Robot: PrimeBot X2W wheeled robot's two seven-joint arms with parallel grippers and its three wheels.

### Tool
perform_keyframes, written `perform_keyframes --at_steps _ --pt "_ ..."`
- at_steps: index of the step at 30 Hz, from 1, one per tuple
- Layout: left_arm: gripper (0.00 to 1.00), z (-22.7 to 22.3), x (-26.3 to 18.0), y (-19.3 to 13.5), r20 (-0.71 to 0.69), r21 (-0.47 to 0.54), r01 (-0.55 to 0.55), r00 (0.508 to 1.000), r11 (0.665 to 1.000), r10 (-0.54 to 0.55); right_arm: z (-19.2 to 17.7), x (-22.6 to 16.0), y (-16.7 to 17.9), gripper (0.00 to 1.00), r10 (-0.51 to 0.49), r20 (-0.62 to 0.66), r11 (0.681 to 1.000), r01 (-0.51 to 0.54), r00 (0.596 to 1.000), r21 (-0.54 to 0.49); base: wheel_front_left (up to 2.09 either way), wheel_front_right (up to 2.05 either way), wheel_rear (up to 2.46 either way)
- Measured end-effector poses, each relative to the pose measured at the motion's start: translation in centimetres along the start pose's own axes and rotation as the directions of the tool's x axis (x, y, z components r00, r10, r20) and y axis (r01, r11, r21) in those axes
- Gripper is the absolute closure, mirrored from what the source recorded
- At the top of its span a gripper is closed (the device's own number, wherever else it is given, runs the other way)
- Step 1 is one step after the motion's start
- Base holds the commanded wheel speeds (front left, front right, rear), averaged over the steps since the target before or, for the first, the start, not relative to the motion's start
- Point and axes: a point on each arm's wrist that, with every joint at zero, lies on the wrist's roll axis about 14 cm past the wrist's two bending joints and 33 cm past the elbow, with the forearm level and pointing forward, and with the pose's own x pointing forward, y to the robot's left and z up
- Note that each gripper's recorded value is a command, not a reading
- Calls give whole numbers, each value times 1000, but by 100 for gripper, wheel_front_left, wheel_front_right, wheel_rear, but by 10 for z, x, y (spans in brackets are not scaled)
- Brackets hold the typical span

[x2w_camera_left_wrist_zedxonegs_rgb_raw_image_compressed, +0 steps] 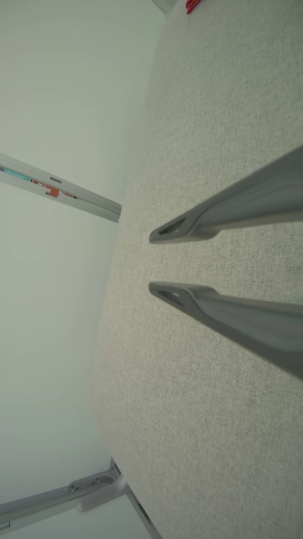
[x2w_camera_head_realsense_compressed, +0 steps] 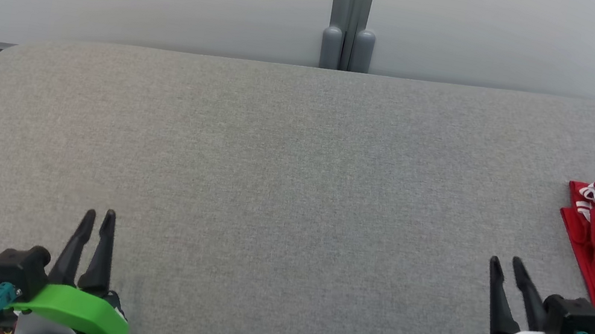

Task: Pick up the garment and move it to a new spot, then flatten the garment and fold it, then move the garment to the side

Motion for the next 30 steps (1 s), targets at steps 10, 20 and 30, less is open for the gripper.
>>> perform_keyframes --at_steps 10,20,30 --pt "100 -12 -5 9 -51 -124 -53 998 991 47 -17 -5 -5 100 -29 -58 987 38 998 159 0 0 0" --pt "100 -8 -4 16 -55 -277 -96 995 956 84 -16 -5 -9 100 -49 -56 937 65 997 344 0 0 0" --pt "100 -6 -3 19 -60 -405 -118 993 907 102 -13 -3 -12 100 -64 -48 863 79 997 499 0 0 0"
